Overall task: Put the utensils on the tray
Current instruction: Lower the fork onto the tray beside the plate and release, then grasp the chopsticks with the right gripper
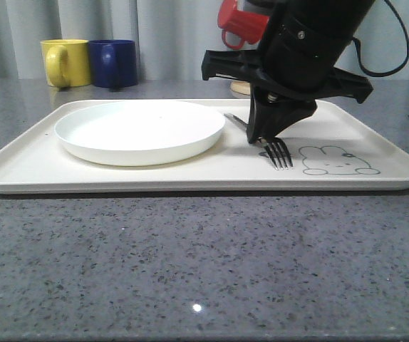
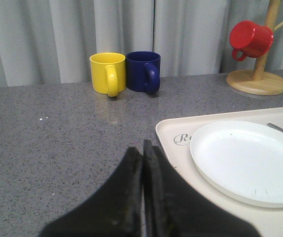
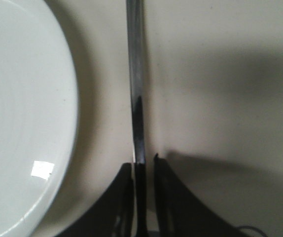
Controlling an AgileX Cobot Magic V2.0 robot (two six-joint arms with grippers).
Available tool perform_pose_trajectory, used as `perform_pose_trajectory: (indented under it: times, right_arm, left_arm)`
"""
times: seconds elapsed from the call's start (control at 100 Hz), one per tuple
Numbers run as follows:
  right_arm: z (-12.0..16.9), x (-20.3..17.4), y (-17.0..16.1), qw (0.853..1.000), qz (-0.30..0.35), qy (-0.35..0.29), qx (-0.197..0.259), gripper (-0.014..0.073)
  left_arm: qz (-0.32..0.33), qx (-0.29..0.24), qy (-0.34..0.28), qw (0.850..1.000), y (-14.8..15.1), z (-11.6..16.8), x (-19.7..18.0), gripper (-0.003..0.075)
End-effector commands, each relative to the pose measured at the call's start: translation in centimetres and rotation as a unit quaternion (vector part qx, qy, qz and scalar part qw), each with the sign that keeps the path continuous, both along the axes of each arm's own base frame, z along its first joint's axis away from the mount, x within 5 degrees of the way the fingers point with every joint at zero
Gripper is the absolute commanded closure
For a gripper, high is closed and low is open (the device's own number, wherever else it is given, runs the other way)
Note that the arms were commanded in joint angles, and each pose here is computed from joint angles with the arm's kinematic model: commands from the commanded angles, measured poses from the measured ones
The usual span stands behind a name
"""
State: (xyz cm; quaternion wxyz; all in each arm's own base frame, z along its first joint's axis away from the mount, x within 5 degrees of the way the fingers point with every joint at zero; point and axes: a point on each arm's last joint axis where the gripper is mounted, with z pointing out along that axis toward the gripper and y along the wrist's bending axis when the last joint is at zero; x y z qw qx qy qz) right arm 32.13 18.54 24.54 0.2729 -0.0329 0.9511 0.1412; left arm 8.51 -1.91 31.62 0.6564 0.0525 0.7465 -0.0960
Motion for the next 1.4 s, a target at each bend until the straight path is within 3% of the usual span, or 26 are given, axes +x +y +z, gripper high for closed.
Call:
perform_pose_trajectory:
  times: [0.0, 0.09, 0.16, 0.4, 0.62, 0.82, 1.02, 1.39]
  right_arm:
    - [2.6, 0.1, 0.0, 0.999, 0.003, -0.046, 0.019, 0.0315]
    - [2.7, 0.2, 0.0, 0.999, 0.003, -0.048, 0.02, 0.0219]
    - [3.1, 0.1, 0.0, 0.999, 0.003, -0.048, 0.02, 0.0191]
    - [7.3, -1.0, -1.4, 0.997, 0.007, -0.08, -0.002, 0.0192]
    - [10.2, -1.4, -6.6, 0.992, -0.037, -0.103, -0.059, 0.0192]
    - [9.6, -0.6, -12.8, 0.987, -0.094, -0.058, -0.115, 0.0192]
    - [8.6, -0.2, -17.6, 0.98, -0.151, -0.03, -0.126, 0.0192]
    - [5.1, 1.3, -19.2, 0.985, -0.132, 0.027, -0.108, 0.0192]
  left_arm:
    - [0.015, -0.011, -0.041, 0.999, 0.3, 1.4, 0.1, 0.0739]
    - [0.015, -0.011, -0.041, 0.999, 0.3, 1.4, 0.1, 0.0739]
    - [0.015, -0.011, -0.041, 0.999, 0.3, 1.4, 0.1, 0.0739]
    - [0.015, -0.011, -0.041, 0.999, 0.3, 1.4, 0.1, 0.0739]
    - [0.015, -0.011, -0.041, 0.999, 0.3, 1.4, 0.1, 0.0739]
    - [0.015, -0.011, -0.041, 0.999, 0.3, 1.4, 0.1, 0.0739]
    - [0.015, -0.011, -0.041, 0.999, 0.3, 1.4, 0.1, 0.0739]
    - [0.015, -0.011, -0.041, 0.999, 0.3, 1.4, 0.1, 0.0739]
